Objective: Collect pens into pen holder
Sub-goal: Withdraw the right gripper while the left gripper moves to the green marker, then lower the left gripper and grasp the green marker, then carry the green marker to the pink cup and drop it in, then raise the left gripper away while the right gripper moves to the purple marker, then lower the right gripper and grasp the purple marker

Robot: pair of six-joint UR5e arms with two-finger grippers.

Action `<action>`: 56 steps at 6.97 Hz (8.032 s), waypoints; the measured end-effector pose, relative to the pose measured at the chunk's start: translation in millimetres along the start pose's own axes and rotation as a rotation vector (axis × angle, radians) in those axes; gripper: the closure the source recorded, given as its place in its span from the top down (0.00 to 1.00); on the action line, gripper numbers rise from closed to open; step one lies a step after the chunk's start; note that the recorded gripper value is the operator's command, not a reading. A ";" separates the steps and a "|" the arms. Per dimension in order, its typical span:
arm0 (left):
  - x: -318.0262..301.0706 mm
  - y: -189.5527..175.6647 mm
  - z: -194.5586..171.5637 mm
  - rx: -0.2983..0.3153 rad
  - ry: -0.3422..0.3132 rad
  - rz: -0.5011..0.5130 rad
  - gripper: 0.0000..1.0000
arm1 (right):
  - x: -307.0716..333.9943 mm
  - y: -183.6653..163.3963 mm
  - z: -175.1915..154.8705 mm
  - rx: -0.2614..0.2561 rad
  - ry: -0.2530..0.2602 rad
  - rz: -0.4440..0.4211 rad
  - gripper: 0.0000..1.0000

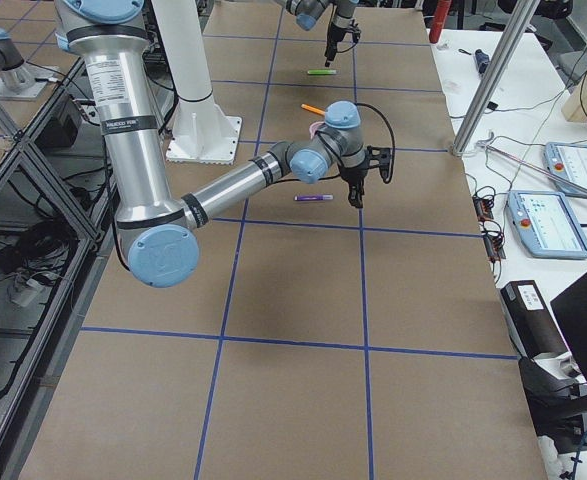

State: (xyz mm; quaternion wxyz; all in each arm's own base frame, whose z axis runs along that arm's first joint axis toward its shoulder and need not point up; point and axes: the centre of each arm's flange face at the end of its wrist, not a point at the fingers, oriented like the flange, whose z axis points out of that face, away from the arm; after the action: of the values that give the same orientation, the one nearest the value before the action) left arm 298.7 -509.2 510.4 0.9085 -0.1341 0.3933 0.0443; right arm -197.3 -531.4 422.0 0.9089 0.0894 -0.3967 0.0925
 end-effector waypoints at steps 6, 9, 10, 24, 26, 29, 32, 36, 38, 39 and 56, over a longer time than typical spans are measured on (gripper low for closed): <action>1.2 -1.0 39.2 -0.060 -0.037 0.008 0.65 | 53.7 -13.0 -3.4 -0.081 -0.040 -0.048 0.54; -4.8 -6.6 39.4 -0.060 -0.041 -0.006 0.58 | 52.2 -12.1 -7.1 -0.076 -0.044 -0.045 0.55; -6.1 -8.5 37.4 -0.057 -0.040 -0.009 0.57 | 52.2 -12.0 -7.4 -0.076 -0.044 -0.044 0.55; 114.7 -3.4 -87.3 0.150 0.063 0.157 0.00 | 59.6 -16.8 -10.1 -0.069 -0.041 -0.042 0.56; 222.1 53.2 -122.9 0.378 0.024 0.302 0.00 | 60.6 -16.7 -9.7 -0.070 -0.039 -0.036 0.56; 358.1 121.7 -128.3 0.607 0.045 0.377 0.00 | 60.2 -16.2 -9.7 -0.071 -0.040 -0.029 0.56; 429.0 147.1 -106.1 0.757 0.052 0.438 0.00 | 58.4 -15.3 -10.8 -0.077 -0.050 -0.029 0.57; 484.0 139.0 -57.0 0.831 0.039 0.461 0.25 | 57.5 -15.6 -9.3 -0.082 -0.052 -0.029 0.57; 487.4 138.5 -48.7 0.838 0.039 0.464 1.00 | 57.3 -15.7 -8.8 -0.083 -0.052 -0.030 0.65; 488.5 138.0 -48.8 0.844 0.047 0.464 0.99 | 56.2 -16.1 -8.6 -0.083 -0.053 -0.031 0.76; 186.9 19.2 -155.8 0.684 0.011 0.267 0.99 | -184.0 66.5 138.7 -0.461 0.066 -0.222 0.80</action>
State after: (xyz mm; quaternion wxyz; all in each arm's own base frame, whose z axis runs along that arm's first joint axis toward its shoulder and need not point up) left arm 314.0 -538.8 268.6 0.8848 0.2299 0.4044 0.0278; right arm -433.8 -517.7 385.1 0.9223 -0.0801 -0.3651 -0.0978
